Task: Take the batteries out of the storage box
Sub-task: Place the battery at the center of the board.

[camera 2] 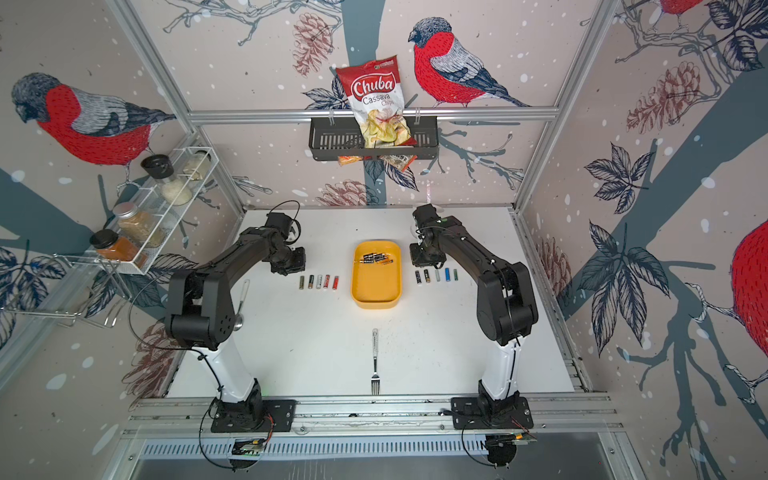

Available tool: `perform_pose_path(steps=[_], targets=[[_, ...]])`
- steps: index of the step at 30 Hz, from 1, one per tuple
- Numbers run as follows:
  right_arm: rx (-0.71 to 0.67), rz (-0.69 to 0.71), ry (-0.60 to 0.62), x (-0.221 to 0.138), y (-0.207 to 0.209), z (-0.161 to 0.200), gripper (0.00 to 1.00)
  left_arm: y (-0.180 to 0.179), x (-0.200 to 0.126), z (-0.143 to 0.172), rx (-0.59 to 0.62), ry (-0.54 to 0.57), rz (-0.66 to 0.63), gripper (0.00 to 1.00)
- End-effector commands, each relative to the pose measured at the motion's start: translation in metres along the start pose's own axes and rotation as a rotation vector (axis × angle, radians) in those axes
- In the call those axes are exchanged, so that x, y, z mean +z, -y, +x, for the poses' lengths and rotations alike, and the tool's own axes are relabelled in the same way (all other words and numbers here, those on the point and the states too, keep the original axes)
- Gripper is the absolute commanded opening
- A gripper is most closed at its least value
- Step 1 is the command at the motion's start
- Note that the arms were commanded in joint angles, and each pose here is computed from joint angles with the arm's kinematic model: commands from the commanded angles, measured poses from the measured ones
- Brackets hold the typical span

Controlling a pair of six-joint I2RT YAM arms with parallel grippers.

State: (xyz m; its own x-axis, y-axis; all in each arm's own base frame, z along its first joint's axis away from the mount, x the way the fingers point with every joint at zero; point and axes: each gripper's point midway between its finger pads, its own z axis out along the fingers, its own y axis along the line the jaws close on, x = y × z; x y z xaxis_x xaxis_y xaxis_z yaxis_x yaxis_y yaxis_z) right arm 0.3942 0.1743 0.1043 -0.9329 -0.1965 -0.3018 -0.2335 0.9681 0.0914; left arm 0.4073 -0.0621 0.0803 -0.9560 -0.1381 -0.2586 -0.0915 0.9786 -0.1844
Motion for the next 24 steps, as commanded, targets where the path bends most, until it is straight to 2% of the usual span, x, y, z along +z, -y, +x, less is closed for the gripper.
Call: perform_pose_path(steps=[1, 15, 24], targets=[[0.027, 0.021, 0.030, -0.001, 0.021, 0.000, 0.20, 0.000, 0.001, 0.004, 0.009, -0.023, -0.001, 0.27], [0.166, 0.162, -0.028, 0.018, 0.117, 0.032, 0.20, 0.001, 0.006, 0.008, 0.017, -0.028, 0.016, 0.27], [0.179, 0.227, -0.090, 0.037, 0.141, 0.040, 0.20, 0.002, 0.009, 0.008, 0.021, -0.031, 0.023, 0.27]])
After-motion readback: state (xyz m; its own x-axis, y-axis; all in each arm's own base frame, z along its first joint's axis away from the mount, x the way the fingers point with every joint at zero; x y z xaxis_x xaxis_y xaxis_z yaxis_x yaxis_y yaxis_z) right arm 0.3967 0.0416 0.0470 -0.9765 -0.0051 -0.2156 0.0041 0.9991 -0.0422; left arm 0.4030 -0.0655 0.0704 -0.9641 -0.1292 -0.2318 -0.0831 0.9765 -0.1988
